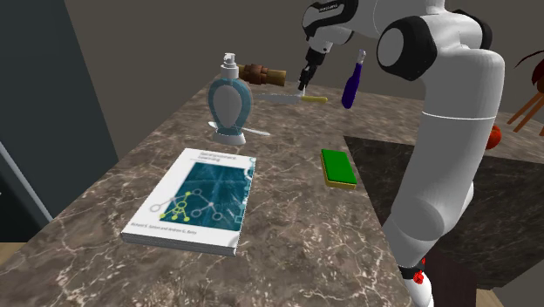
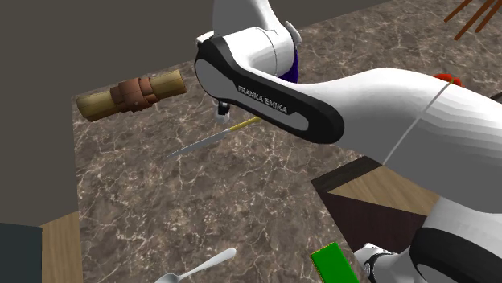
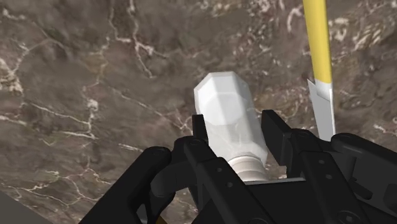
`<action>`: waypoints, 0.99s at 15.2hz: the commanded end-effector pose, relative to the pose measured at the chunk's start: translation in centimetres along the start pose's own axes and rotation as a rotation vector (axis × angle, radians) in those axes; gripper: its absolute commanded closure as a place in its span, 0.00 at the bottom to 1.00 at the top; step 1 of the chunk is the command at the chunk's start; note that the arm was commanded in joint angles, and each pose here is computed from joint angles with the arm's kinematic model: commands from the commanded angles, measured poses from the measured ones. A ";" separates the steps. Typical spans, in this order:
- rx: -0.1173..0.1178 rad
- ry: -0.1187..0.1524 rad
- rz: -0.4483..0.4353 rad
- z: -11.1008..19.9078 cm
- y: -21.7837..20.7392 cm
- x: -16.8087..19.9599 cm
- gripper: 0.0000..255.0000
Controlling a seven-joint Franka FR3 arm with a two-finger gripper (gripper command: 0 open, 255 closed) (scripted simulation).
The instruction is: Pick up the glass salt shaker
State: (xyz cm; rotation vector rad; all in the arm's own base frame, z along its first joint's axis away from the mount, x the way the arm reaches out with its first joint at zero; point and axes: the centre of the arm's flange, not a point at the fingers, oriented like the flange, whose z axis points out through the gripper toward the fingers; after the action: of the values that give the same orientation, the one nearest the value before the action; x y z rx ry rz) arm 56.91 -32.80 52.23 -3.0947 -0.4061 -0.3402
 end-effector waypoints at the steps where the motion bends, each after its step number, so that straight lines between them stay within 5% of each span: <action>1: 0.001 0.000 0.000 -0.8 0.0 0.2 1.00; 15: 0.001 0.000 0.000 -7.6 0.2 1.7 1.00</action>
State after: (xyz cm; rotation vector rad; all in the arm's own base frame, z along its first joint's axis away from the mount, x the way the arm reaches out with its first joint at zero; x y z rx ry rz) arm 56.97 -32.81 59.66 -3.0945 -0.4066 -0.3399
